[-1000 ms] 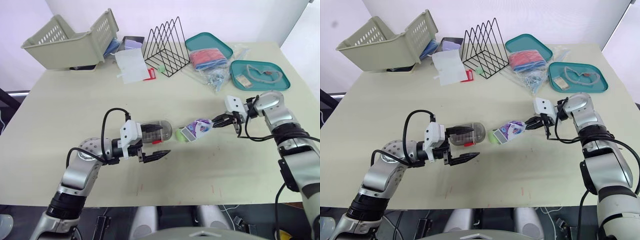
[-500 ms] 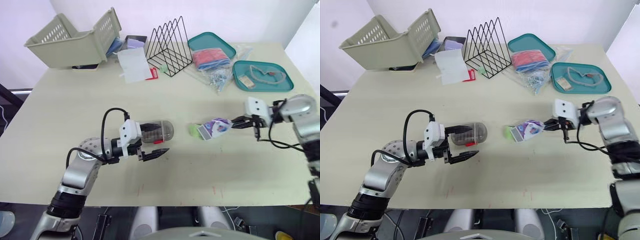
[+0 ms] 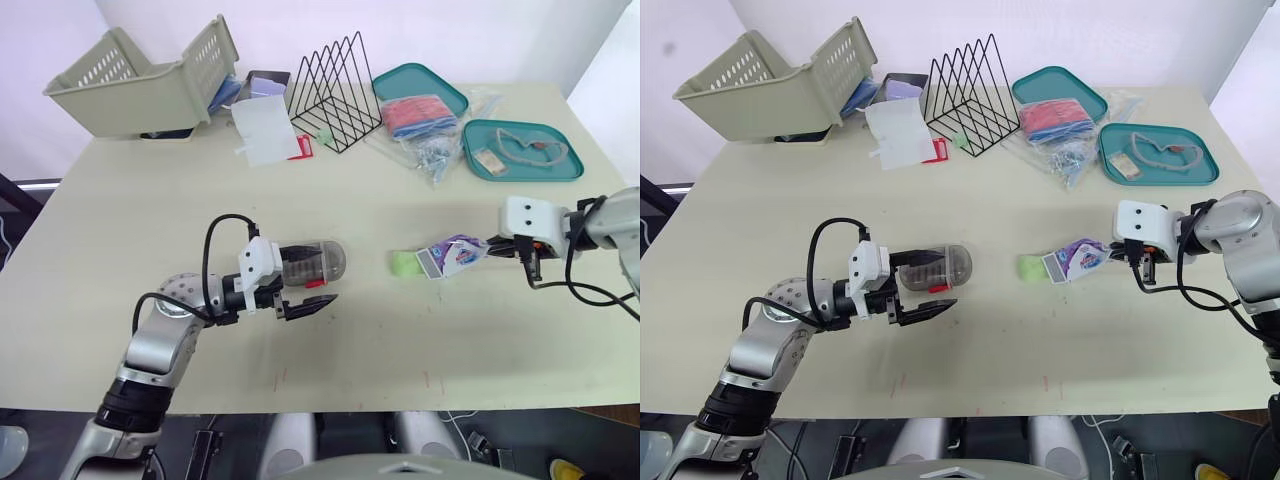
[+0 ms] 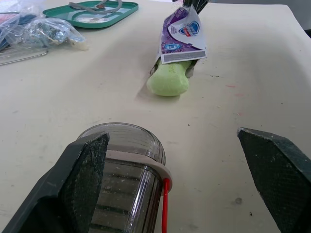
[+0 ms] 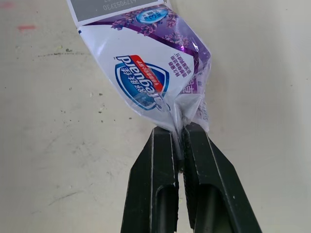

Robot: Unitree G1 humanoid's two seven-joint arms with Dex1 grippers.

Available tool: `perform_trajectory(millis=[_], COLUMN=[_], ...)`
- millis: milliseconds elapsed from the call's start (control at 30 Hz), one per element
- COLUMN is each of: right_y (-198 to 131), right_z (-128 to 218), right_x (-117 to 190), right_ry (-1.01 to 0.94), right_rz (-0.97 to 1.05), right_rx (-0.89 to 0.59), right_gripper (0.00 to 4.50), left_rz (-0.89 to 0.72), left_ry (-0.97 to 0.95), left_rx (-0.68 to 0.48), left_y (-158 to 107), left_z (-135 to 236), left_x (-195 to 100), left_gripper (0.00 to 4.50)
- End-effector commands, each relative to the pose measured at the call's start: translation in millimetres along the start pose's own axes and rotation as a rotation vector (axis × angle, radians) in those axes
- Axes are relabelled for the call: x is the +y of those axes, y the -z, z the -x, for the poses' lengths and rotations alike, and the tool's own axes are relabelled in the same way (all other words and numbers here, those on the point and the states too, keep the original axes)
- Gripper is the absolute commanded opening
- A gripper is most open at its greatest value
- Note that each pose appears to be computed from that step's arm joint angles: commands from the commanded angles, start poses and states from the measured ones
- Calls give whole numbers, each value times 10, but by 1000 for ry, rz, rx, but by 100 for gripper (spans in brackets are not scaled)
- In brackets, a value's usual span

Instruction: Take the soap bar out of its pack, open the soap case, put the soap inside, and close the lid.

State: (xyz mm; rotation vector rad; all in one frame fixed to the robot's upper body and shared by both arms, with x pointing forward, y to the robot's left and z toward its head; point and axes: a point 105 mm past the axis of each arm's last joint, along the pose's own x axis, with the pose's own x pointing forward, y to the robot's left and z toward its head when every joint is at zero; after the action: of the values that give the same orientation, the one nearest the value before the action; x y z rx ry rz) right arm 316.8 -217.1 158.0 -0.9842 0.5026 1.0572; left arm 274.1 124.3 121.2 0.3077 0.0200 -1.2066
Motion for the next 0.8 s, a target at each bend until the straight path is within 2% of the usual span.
perform_trajectory(millis=[33,233,333,433,600,800], right_y=[-8,53,103,199,544,690], right_z=[182,454,571,673,659,582], right_x=[-81,-104,-132,-182,-241,-266], right_ry=[50,64,101,187,466,860], right_rz=[71,74,5,-167,-584,-943], right_rx=[50,85,57,-23,-157,-216], right_gripper=[5,5,5,5,5,5], left_rz=[-31,-36,-30,-26,-37,-40], left_ry=[7,45,77,113,150,146], left_rx=[-12,-32,-52,-66,-66,-65], left_y=[-62,-89,-118,-150,-171,-169], left_z=[6,-42,-64,-79,-85,-88], left_x=[13,-10,-46,-98,-148,-135], left_gripper=[450,450,450,450,450,450])
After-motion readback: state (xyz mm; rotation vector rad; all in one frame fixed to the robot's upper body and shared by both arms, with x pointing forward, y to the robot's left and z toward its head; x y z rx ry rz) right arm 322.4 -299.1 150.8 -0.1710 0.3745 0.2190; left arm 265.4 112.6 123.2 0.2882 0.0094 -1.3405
